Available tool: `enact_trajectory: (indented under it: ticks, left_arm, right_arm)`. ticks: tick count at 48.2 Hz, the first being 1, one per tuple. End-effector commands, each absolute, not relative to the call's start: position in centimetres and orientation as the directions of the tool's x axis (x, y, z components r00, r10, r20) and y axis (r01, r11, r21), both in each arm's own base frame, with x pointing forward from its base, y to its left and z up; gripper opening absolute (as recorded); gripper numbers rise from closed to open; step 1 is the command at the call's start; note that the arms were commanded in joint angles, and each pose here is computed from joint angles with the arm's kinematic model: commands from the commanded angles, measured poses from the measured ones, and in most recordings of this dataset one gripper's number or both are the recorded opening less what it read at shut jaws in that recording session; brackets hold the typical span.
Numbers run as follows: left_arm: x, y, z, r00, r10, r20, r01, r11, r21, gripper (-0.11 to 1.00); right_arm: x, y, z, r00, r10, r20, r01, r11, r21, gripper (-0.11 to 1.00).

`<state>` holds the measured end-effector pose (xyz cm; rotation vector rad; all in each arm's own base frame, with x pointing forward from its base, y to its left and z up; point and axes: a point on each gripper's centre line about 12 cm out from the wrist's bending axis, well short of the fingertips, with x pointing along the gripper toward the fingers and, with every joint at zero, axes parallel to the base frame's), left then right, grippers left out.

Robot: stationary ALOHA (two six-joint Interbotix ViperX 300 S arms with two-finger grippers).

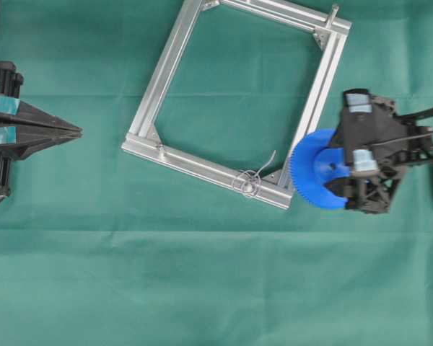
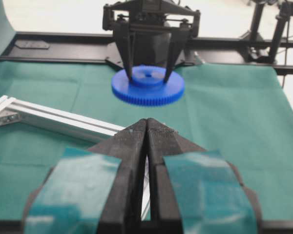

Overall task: Find the location of the shaft and insert the gear.
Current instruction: 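Carry the blue gear left toward the frame's lower corner shaft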

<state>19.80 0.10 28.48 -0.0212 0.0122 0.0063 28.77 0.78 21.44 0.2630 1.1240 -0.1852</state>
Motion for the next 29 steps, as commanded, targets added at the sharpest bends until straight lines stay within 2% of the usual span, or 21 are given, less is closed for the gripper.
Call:
enact_trajectory:
  ticks: [1, 29]
  left_arm:
    - [20.1, 0.1, 29.6, 1.0, 0.006, 0.012, -0.005, 1.0, -0.027, 0.0]
    - [20.1, 0.1, 29.4, 1.0, 0.005, -0.022, -0.005, 0.999, -0.035, 0.0]
  right_arm:
    - [30.5, 0.8, 22.8, 0.458, -0.015, -0.889, 0.273, 0.954, 0.125, 0.69]
    - [38.3, 1.1, 23.7, 0.439, -0.017, -0.899, 0.291, 0.949, 0.124, 0.69]
